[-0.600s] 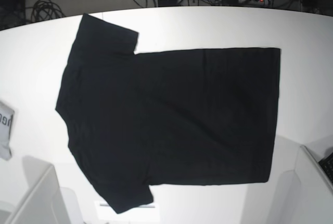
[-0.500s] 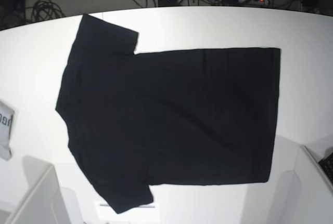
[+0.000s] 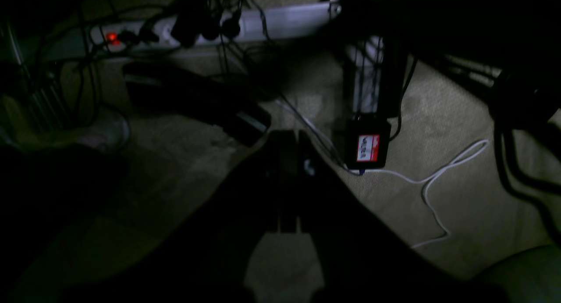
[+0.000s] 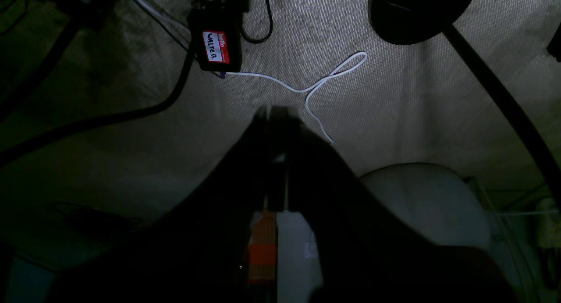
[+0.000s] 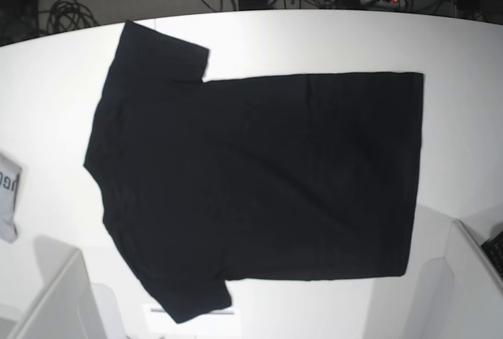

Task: Fold the T-shirt properly

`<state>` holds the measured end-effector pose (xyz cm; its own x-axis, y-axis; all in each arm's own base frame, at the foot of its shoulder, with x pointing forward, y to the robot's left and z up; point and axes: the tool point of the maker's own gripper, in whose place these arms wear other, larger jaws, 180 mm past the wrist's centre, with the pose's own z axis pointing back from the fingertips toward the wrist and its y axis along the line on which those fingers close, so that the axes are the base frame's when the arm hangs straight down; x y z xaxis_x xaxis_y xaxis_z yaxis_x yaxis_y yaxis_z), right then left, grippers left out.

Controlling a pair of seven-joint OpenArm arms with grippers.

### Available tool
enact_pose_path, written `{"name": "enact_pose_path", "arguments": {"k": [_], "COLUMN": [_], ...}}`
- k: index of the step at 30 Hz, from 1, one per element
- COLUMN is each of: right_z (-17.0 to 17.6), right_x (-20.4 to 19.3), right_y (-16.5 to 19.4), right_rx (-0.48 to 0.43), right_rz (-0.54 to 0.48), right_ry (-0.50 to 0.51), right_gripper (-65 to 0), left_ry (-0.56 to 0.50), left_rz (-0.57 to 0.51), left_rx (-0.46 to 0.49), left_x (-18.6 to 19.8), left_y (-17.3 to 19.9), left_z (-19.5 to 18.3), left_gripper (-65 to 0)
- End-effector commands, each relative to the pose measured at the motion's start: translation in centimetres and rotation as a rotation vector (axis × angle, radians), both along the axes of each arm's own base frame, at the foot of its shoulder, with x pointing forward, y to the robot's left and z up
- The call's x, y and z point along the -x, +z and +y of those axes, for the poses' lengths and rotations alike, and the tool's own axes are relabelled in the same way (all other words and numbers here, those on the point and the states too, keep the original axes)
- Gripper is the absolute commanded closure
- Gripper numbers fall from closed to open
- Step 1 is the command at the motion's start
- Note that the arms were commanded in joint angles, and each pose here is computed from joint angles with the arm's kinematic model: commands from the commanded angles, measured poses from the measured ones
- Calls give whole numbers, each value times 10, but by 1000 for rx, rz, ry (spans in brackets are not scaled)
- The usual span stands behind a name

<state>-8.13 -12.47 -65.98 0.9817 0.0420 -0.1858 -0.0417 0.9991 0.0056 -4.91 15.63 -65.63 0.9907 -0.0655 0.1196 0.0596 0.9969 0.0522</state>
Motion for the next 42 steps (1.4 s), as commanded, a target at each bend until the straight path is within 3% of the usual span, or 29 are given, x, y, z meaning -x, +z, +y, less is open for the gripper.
{"name": "enact_pose_path", "arguments": {"k": [1, 9, 15, 23, 36, 42], "right_z": [-2, -13, -31, -30, -28, -58], "right_x": [6, 11, 24, 42, 50, 40], "right_y": [1, 1, 6, 21, 61, 78], "right_rx": [7, 20, 40, 36, 37, 121], "right_rz": [11, -72, -148, -233, -239, -268], "right_ry": [5, 9, 17, 15, 22, -56], "right_gripper": [0, 0, 0, 0, 0, 0], "left_ry": [-8, -15, -41, -94, -166, -171], "left_rz": [1, 22, -88, -258, -399, -470], "left_rx": [-8, -26, -40, -46, -39, -53], "left_x": [4, 26, 34, 47, 53, 46], "left_y": [1, 5, 17, 48, 111, 143], "left_z": [3, 16, 32, 48, 60, 63], "left_gripper": [0, 0, 0, 0, 0, 0]}}
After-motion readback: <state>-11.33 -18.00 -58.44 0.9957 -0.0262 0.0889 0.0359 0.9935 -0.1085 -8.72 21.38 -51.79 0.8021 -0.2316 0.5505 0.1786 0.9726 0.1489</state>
